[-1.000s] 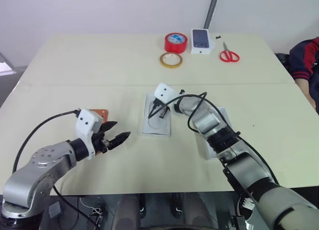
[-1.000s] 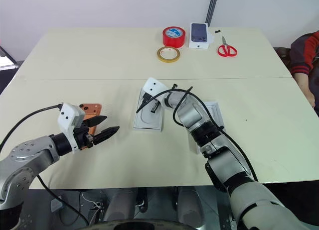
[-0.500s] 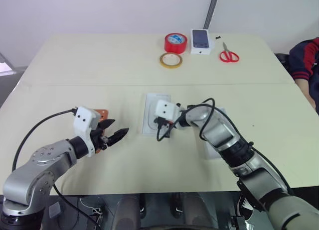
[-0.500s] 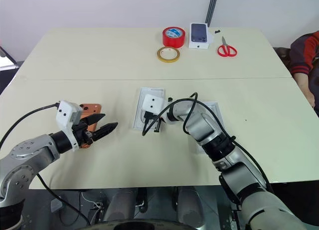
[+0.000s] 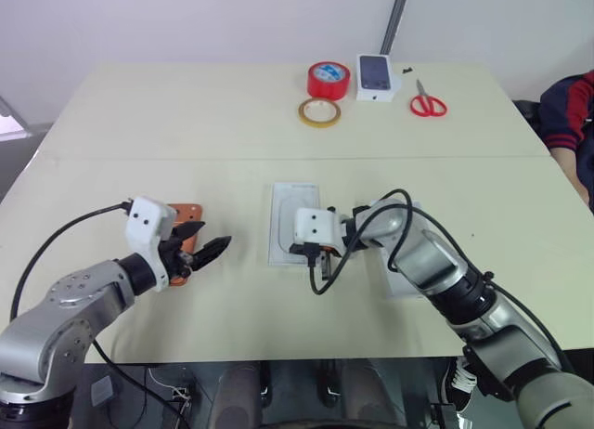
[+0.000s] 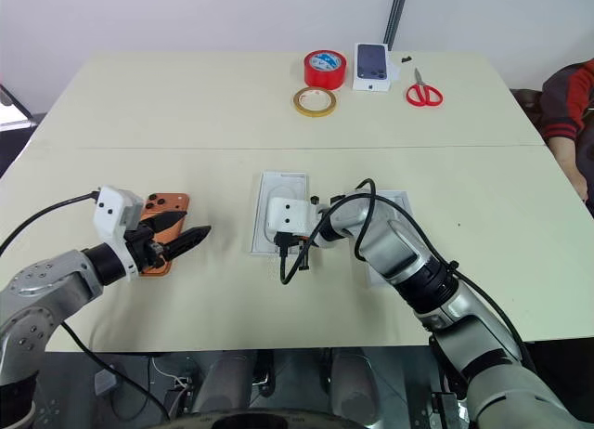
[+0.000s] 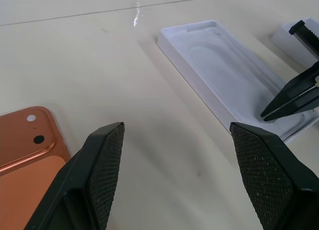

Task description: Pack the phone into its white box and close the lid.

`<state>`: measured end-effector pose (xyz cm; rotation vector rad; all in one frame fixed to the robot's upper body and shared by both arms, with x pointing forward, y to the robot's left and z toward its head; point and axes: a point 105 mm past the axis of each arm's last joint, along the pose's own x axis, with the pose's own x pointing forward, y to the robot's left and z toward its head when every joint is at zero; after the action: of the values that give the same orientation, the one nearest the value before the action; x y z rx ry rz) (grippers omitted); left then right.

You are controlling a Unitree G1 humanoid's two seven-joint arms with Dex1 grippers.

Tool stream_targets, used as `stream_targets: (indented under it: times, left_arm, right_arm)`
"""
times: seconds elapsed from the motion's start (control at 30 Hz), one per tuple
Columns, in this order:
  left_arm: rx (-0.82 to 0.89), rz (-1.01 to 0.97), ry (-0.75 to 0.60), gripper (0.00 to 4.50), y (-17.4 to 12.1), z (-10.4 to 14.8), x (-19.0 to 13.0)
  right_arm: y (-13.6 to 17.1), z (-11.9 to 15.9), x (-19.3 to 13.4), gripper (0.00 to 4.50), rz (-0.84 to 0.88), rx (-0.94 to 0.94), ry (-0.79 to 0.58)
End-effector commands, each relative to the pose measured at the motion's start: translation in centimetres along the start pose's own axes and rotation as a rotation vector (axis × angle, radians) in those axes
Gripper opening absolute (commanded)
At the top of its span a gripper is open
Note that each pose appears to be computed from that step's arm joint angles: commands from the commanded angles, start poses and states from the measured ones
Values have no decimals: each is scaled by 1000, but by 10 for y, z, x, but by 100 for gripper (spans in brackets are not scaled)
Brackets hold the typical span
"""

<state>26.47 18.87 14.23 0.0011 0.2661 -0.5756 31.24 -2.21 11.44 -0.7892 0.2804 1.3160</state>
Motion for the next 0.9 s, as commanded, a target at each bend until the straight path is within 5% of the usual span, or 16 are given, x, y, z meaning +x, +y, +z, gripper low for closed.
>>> stream_targets:
  times: [0.03, 0.1, 0.2, 0.4, 0.67, 0.9]
  left_arm:
    - [-19, 99, -45, 356, 18, 11, -8]
    - [-94, 279, -23, 356, 53, 6, -19]
    - [-196, 416, -29, 438, 80, 6, -31]
    - [-295, 520, 103, 445, 104, -6, -40]
    - [-396, 374, 338, 445, 87, -37, -31]
    - [-413, 208, 394, 445, 51, -47, -13]
  right_arm:
    - [-32, 35, -9, 5, -141, 1, -115]
    - [-44, 59, -5, 5, -200, 65, -189]
    - [-40, 75, 12, 0, -191, 89, -205]
    - [-25, 83, 56, 0, -152, 66, -139]
    - [-1, 78, 87, 0, -75, -6, -56]
    - [3, 76, 88, 0, -55, -19, -54]
